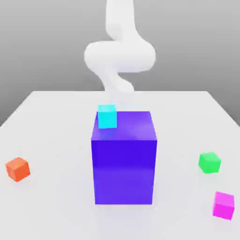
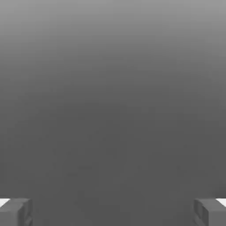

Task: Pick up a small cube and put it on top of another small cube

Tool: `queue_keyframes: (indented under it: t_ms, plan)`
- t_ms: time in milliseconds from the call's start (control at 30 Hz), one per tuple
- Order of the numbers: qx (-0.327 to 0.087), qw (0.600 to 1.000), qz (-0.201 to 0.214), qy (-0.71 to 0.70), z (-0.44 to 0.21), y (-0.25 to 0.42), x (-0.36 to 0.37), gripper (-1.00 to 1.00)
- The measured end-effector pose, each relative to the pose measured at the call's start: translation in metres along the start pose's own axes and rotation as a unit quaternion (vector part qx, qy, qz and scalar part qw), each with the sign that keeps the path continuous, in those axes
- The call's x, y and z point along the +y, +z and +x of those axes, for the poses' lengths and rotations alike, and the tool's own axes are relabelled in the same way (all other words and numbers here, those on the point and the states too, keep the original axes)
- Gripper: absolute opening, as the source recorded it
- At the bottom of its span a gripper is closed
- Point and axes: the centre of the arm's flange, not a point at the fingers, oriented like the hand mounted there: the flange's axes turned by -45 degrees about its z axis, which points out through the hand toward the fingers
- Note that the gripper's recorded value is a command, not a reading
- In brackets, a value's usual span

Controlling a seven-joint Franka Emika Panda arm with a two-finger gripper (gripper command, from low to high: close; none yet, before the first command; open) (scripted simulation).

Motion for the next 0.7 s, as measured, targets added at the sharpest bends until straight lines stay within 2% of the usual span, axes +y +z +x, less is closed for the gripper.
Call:
queue_keyframes:
  t_ms: [200, 367, 533, 700]
  plan:
    - [-0.078, 0.989, 0.042, -0.114, -0.013, 0.114, -0.058, 0.00]
    - [-0.136, 0.965, 0.079, -0.209, -0.046, 0.198, -0.113, 0.00]
    - [-0.190, 0.926, 0.117, -0.303, -0.101, 0.271, -0.169, 0.00]
    - [-0.237, 0.870, 0.160, -0.401, -0.176, 0.327, -0.230, 0.00]
